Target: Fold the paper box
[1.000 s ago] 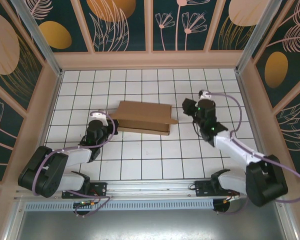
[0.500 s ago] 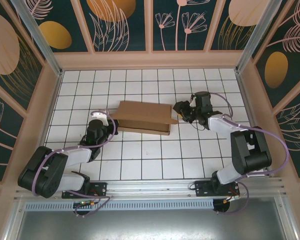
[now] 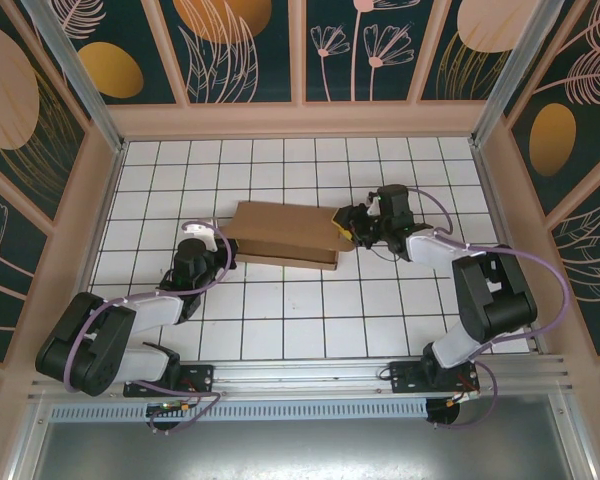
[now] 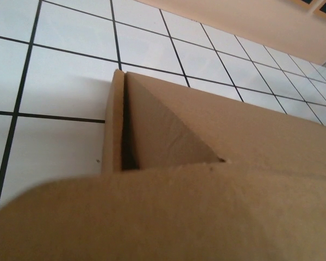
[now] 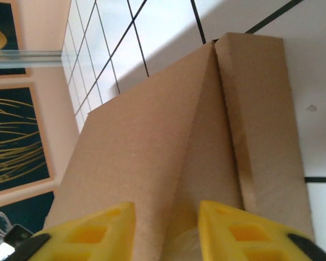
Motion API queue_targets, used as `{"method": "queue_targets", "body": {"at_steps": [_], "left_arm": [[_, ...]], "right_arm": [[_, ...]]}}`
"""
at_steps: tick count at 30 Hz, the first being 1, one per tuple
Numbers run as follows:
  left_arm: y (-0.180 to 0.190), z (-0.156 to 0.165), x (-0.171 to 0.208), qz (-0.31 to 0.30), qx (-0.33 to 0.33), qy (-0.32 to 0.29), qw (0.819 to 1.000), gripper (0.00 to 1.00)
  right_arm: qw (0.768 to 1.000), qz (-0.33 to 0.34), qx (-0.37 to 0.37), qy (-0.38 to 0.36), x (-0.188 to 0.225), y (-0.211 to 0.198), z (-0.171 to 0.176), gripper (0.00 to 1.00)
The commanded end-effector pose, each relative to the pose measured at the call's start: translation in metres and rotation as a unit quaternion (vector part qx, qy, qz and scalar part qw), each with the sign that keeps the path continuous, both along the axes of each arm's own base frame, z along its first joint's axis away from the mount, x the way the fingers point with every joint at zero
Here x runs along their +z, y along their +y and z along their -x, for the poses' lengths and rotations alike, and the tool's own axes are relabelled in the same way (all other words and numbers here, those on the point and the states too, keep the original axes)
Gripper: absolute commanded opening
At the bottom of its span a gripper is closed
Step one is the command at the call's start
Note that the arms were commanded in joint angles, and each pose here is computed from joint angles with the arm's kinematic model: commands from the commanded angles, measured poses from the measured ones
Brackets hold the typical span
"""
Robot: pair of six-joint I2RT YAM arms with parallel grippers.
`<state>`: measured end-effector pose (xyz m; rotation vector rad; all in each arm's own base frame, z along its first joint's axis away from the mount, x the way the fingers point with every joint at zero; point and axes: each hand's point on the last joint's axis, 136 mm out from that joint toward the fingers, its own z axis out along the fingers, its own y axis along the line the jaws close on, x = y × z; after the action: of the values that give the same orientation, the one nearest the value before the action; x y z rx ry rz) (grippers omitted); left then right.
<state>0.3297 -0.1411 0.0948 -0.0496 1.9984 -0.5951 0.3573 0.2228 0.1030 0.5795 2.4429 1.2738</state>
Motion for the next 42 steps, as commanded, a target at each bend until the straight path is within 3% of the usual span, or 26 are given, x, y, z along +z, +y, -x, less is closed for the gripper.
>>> {"method": "queue_targets", "body": {"at_steps": [1, 9, 16, 22, 26, 31, 35, 38, 42], "left_arm": [[-0.01, 0.007, 0.0, 0.014, -0.024, 0.007, 1.0, 0.21], [0.004, 0.025, 0.006, 0.049, 0.008, 0.014, 0.999, 0.43], [0.026, 0.042, 0.023, 0.095, 0.064, 0.007, 0.993, 0.41], [0.061, 0.037, 0.073, 0.053, 0.146, -0.044, 0.987, 0.4], [0.04, 0.007, 0.087, -0.017, 0.103, -0.023, 0.994, 0.55], [0.004, -0.047, 0.081, -0.099, 0.022, 0.022, 0.995, 0.57], [-0.011, -0.075, 0.054, -0.099, -0.05, 0.077, 0.991, 0.58], [-0.025, -0.075, 0.031, -0.087, -0.104, 0.105, 0.985, 0.57], [-0.019, -0.075, 0.001, -0.087, -0.091, 0.136, 0.983, 0.49]], "right_arm": [[0.999, 0.04, -0.012, -0.007, -0.017, -0.01, -0.001, 0.27], [0.995, 0.1, -0.017, -0.014, -0.039, -0.022, -0.004, 0.24], [0.991, 0.128, -0.012, -0.033, -0.036, -0.025, -0.014, 0.24], [0.984, 0.165, 0.016, -0.058, -0.028, -0.025, -0.024, 0.27], [0.978, 0.192, 0.031, -0.071, -0.029, -0.029, -0.026, 0.33], [0.968, 0.232, 0.052, -0.083, -0.035, -0.033, -0.027, 0.4], [0.961, 0.255, 0.058, -0.088, -0.037, -0.036, -0.029, 0.42], [0.959, 0.262, 0.062, -0.088, -0.042, -0.038, -0.028, 0.42], [0.956, 0.274, 0.07, -0.079, -0.057, -0.041, -0.024, 0.4]]}}
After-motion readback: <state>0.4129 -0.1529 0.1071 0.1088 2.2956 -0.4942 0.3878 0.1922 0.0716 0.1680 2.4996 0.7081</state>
